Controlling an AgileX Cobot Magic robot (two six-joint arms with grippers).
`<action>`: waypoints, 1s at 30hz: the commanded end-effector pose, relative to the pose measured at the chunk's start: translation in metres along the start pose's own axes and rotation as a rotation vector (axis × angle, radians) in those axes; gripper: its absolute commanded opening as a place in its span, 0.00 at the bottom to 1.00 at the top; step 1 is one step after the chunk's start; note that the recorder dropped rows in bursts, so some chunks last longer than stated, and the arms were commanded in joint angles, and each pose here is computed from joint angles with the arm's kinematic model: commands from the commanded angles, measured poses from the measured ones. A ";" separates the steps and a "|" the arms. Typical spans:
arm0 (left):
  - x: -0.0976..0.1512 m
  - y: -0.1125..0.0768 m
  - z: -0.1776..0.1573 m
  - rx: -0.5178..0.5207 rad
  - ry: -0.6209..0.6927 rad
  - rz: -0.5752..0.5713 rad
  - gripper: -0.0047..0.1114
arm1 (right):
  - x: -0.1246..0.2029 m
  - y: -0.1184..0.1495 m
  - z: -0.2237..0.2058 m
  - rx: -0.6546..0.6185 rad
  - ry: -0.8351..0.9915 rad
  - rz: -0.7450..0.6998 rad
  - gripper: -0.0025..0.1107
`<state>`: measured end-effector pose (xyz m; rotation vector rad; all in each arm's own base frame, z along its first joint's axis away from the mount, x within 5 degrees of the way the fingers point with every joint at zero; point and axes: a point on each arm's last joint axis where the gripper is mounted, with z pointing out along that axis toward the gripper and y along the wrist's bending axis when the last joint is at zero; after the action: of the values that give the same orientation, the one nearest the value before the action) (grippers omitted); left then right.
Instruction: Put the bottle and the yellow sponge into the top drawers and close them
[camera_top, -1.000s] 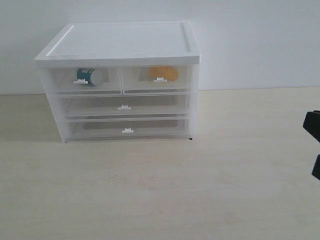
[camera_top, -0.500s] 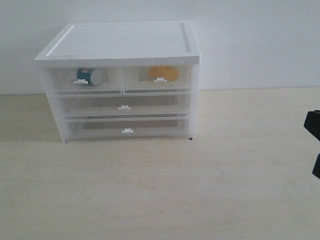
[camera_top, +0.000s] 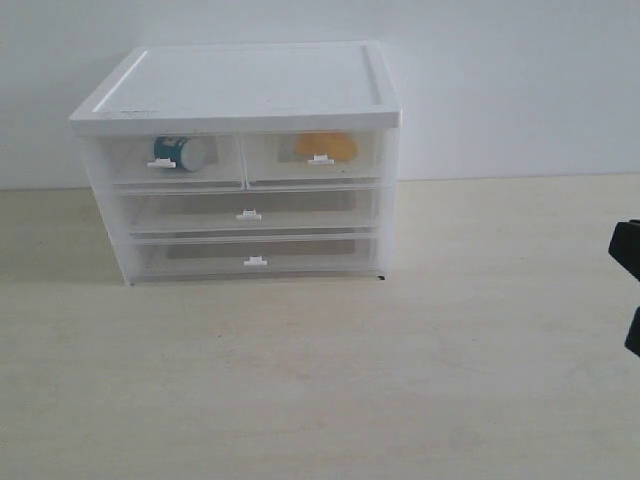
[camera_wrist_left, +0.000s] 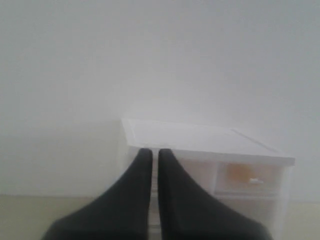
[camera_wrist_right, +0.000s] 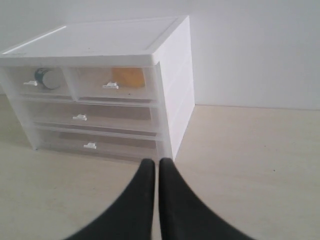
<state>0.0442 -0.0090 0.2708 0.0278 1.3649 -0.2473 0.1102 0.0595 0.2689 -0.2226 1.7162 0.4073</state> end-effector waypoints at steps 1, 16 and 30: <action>0.015 0.006 -0.002 -0.075 0.016 0.038 0.07 | 0.000 -0.001 -0.001 0.003 -0.006 0.001 0.02; 0.065 0.017 -0.003 -0.179 0.195 0.090 0.07 | -0.001 -0.002 -0.001 0.012 -0.009 0.001 0.02; 0.084 0.019 -0.009 -0.208 0.411 0.060 0.07 | -0.001 -0.002 -0.001 0.012 -0.009 0.004 0.02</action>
<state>0.0546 -0.0042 0.1876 -0.0141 1.7792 -0.0461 0.1105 0.0589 0.2690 -0.2158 1.7160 0.4045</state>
